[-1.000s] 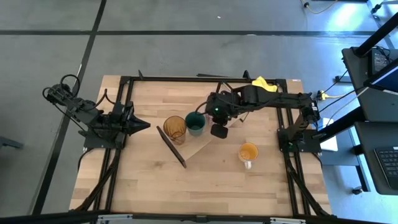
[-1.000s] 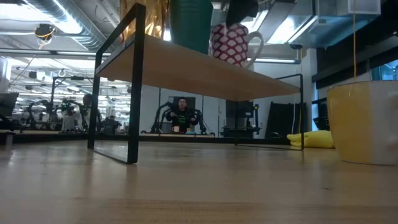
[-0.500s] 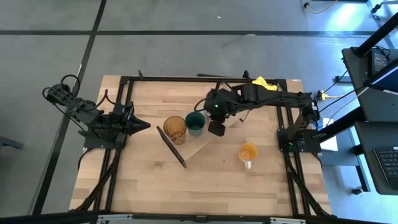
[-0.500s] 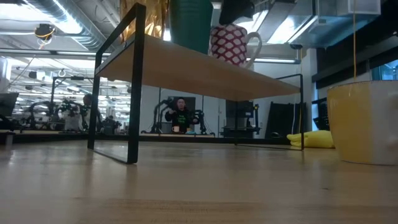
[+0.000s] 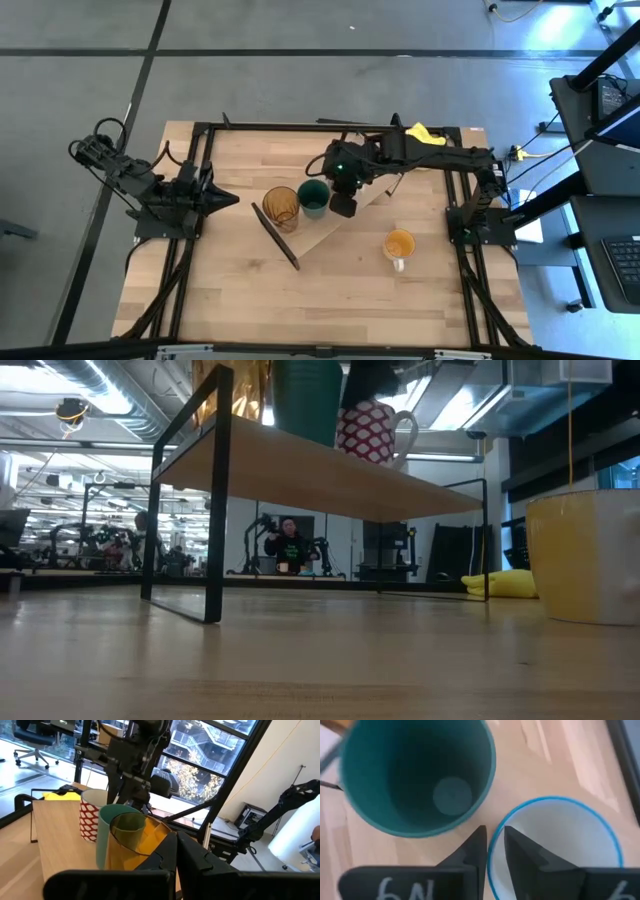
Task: Stack small to large cups/mugs on shelf
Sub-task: Adjust the red patterned mug on the shelf
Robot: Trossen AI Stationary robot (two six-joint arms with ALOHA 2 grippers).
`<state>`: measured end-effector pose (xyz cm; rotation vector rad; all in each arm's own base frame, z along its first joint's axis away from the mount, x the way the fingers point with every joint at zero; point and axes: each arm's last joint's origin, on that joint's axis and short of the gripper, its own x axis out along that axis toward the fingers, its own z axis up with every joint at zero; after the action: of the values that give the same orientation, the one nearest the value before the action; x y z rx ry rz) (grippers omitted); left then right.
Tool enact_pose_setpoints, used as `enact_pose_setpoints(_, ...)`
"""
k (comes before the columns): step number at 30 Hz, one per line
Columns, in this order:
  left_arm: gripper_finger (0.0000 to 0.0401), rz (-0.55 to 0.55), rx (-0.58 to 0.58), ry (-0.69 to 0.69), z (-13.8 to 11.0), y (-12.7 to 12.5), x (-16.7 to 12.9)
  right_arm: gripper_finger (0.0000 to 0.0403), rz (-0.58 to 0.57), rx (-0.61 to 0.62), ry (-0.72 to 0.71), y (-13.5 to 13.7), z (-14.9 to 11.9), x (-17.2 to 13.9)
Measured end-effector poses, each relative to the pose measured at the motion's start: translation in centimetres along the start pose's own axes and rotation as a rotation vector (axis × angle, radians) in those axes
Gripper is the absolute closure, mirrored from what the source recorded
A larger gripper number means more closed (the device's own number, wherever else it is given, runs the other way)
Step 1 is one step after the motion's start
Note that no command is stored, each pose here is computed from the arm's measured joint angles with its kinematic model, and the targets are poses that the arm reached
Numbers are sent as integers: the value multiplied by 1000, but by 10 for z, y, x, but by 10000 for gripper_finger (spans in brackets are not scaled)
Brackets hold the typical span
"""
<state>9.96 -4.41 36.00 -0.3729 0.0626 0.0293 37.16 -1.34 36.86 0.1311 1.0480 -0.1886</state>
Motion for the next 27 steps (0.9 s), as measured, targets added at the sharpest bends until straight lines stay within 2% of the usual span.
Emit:
enact_pose_setpoints(9,401,-1,-1,-2,1,3,-5,334,14,-3,-106,-1,11,-34)
enact_pose_setpoints(12,401,-1,-1,-2,1,4,-6,334,-112,-12,-86,-5,8,-38)
enact_pose_setpoints(14,401,-1,6,-2,1,4,-6,334,-226,-9,-50,-14,5,-38)
enact_pose_setpoints(16,401,0,7,-1,1,4,-6,334,-267,9,-12,-25,2,-36)
enact_pose_setpoints(20,401,2,12,5,0,4,-6,351,-267,92,3,-48,3,-31)
enact_pose_setpoints(24,401,2,13,5,0,4,-6,391,-290,168,-2,-73,5,-31)
enact_pose_setpoints(27,401,2,12,5,0,4,-6,395,-259,210,21,-88,3,-31)
